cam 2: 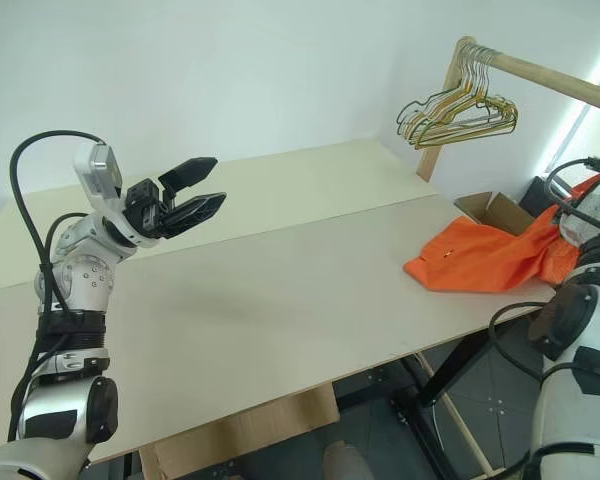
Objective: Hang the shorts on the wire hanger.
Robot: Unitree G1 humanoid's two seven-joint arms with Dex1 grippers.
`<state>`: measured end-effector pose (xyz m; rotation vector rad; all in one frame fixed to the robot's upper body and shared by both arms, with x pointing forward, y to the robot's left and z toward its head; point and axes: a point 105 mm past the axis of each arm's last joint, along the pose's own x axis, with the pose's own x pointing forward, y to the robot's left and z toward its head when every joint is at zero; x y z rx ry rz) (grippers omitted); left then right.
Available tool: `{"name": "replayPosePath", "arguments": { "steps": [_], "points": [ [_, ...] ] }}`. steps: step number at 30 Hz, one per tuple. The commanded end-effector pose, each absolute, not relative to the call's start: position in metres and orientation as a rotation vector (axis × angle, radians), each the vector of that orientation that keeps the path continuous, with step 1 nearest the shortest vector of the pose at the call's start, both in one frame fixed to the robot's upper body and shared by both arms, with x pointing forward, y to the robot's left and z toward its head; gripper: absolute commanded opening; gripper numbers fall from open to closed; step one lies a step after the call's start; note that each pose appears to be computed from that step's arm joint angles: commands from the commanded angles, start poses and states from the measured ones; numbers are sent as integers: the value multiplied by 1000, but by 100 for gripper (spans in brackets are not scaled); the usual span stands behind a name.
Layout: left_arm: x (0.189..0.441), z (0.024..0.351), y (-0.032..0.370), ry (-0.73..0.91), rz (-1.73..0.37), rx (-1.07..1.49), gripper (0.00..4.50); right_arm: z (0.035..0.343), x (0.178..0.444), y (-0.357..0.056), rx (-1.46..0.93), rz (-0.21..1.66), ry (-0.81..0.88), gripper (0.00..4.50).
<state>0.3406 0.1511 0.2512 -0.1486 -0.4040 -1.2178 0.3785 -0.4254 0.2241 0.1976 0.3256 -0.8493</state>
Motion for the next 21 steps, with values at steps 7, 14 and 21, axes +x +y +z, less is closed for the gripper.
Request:
{"name": "replayPosePath", "arguments": {
  "steps": [7, 14, 21],
  "points": [
    [337, 262, 156, -449, -1204, -108, 450, 295, 356, -422, -167, -1077, 74, 449],
    [337, 261, 161, -445, -1179, -99, 450, 349, 350, -375, -454, -1045, -261, 449],
    [330, 248, 191, -353, -1079, -21, 450, 323, 405, -259, -613, -336, -333, 449]
  ]
}}
